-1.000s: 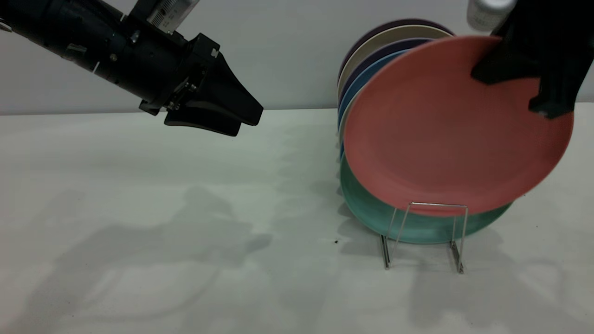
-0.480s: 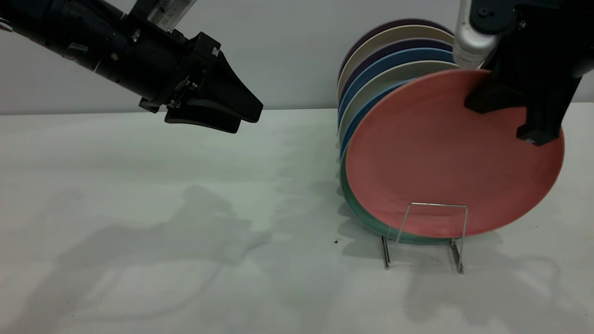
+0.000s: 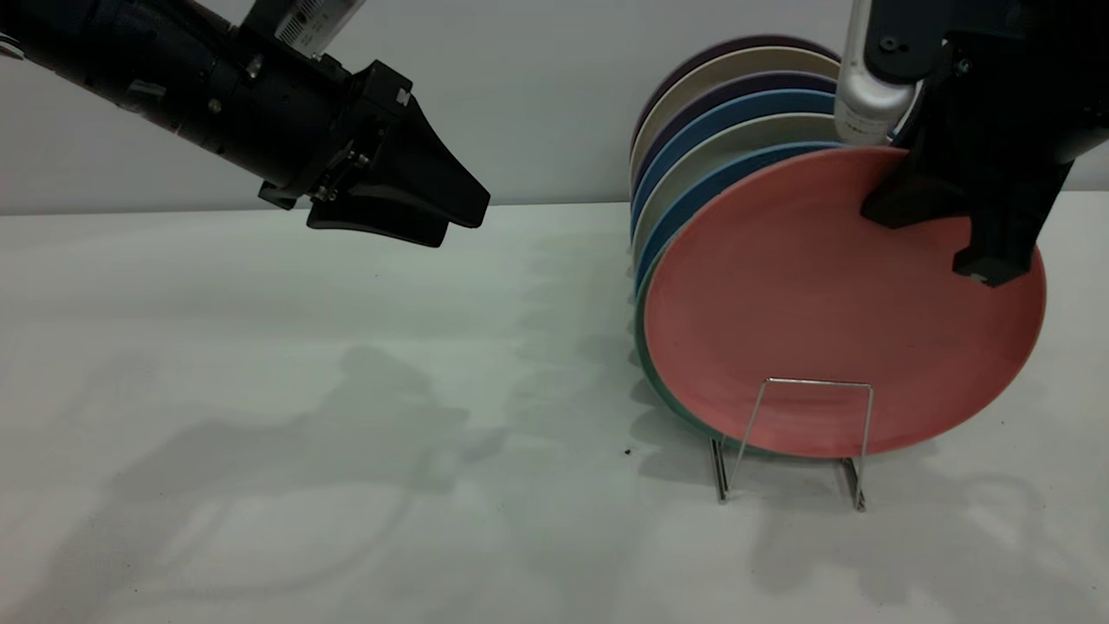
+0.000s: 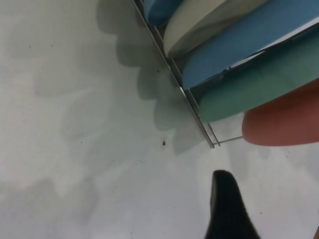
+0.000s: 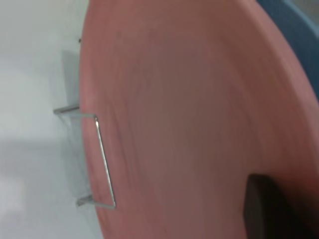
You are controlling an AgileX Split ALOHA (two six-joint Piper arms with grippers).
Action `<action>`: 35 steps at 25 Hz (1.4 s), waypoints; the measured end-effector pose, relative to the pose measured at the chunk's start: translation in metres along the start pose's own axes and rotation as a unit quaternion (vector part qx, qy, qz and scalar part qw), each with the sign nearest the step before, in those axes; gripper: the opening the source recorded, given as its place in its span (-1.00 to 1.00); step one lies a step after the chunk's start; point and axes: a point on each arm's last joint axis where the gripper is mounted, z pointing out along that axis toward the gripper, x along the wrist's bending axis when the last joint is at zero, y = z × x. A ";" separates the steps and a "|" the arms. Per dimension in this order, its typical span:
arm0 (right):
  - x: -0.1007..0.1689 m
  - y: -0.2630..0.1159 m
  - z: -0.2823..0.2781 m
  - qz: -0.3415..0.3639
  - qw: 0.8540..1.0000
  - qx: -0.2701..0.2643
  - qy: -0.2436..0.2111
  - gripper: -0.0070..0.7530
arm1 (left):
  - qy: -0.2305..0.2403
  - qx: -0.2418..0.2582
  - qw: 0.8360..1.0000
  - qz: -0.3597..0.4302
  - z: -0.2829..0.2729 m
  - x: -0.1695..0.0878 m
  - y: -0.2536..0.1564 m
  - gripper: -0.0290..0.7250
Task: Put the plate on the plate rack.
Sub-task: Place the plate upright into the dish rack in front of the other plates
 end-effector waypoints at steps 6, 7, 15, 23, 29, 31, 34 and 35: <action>0.006 0.011 0.000 -0.014 1.000 -0.014 0.001 -0.77 | 0.002 -0.001 1.000 0.000 0.000 0.000 0.000 0.32; 0.007 0.013 0.000 -0.016 1.000 -0.016 -0.002 -0.77 | 0.002 -0.001 1.000 0.000 0.000 0.000 0.000 0.32; 0.007 0.014 0.000 -0.016 1.000 -0.018 -0.004 -0.75 | 0.002 -0.001 1.000 0.000 0.000 0.000 0.000 0.32; 0.010 0.012 0.005 -0.013 1.000 -0.012 0.009 -0.49 | 0.002 -0.001 1.000 0.000 0.000 0.000 0.000 0.32; 0.012 0.011 0.006 -0.004 1.000 -0.010 0.017 -0.16 | 0.002 -0.001 1.000 0.000 0.000 0.000 0.000 0.32; 0.013 0.011 0.006 -0.003 1.000 -0.009 0.022 -0.08 | 0.002 -0.001 1.000 0.000 0.000 0.000 0.000 0.32; 0.015 0.011 0.006 -0.002 0.999 -0.007 0.033 0.02 | 0.002 -0.001 1.000 0.000 0.000 0.000 0.000 0.32; 0.015 0.011 0.006 -0.002 0.999 -0.007 0.034 0.05 | 0.002 -0.001 1.000 0.000 0.000 0.000 0.000 0.32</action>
